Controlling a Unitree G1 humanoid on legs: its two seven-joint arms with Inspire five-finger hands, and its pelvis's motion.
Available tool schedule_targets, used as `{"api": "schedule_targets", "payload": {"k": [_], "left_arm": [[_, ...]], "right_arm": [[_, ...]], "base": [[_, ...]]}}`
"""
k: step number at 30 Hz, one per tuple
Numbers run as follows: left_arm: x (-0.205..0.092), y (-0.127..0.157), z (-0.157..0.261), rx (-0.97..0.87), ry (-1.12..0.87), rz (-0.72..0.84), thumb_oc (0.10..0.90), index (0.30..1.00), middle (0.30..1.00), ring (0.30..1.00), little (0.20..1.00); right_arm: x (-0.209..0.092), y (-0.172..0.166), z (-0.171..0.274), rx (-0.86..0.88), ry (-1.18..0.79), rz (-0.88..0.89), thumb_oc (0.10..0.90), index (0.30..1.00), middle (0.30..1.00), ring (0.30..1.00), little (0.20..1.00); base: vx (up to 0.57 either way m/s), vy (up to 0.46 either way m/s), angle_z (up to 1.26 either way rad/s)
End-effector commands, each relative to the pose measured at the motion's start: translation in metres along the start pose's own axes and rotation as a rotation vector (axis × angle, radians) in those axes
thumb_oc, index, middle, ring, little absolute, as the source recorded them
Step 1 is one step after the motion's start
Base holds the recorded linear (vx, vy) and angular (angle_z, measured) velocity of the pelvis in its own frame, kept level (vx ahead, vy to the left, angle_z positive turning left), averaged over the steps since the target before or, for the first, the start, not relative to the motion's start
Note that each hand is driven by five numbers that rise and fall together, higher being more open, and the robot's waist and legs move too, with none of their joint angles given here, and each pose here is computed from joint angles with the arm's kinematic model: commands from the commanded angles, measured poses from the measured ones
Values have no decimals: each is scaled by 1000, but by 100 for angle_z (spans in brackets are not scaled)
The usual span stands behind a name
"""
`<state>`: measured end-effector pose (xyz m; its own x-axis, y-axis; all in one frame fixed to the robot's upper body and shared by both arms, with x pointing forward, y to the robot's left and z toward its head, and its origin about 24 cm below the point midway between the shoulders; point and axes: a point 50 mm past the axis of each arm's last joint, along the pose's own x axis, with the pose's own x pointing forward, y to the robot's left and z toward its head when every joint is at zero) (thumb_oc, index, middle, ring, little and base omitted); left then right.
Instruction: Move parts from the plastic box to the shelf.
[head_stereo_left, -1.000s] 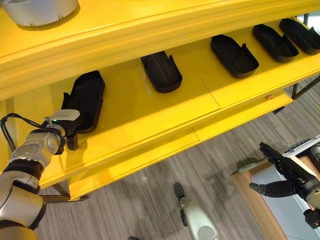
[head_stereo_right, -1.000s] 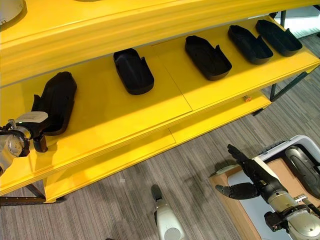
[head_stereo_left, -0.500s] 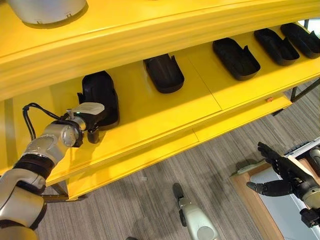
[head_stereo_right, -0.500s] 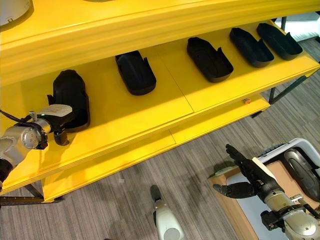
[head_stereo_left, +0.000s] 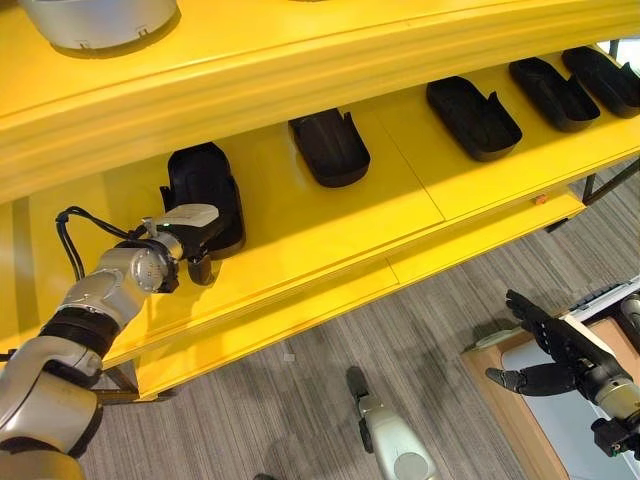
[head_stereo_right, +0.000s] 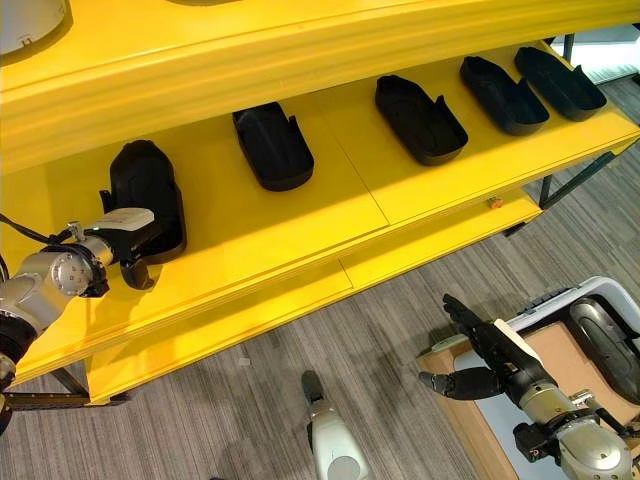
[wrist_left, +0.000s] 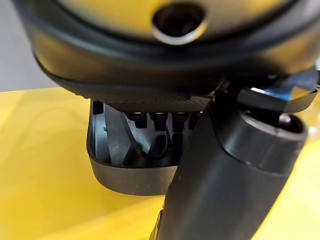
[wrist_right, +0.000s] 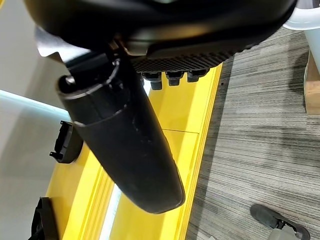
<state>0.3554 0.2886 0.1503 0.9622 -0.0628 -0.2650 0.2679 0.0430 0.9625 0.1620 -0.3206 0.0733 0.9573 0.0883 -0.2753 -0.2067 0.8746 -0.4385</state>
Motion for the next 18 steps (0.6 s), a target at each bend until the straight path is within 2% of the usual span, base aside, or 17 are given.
{"api": "schedule_targets", "payload": {"k": [1,18], "left_arm": [[6,49,54,-162,-248,229,900,1000,1000,1000,1000],[10,44,59,-207,-261,240,900,1000,1000,1000,1000]], "right_arm": [[2,-22,40,-85,-181,-64,900,1000,1000,1000,1000],[2,-21,39,-86,-177,-58,900,1000,1000,1000,1000]], "base": [[0,0,0],[0,0,0]]}}
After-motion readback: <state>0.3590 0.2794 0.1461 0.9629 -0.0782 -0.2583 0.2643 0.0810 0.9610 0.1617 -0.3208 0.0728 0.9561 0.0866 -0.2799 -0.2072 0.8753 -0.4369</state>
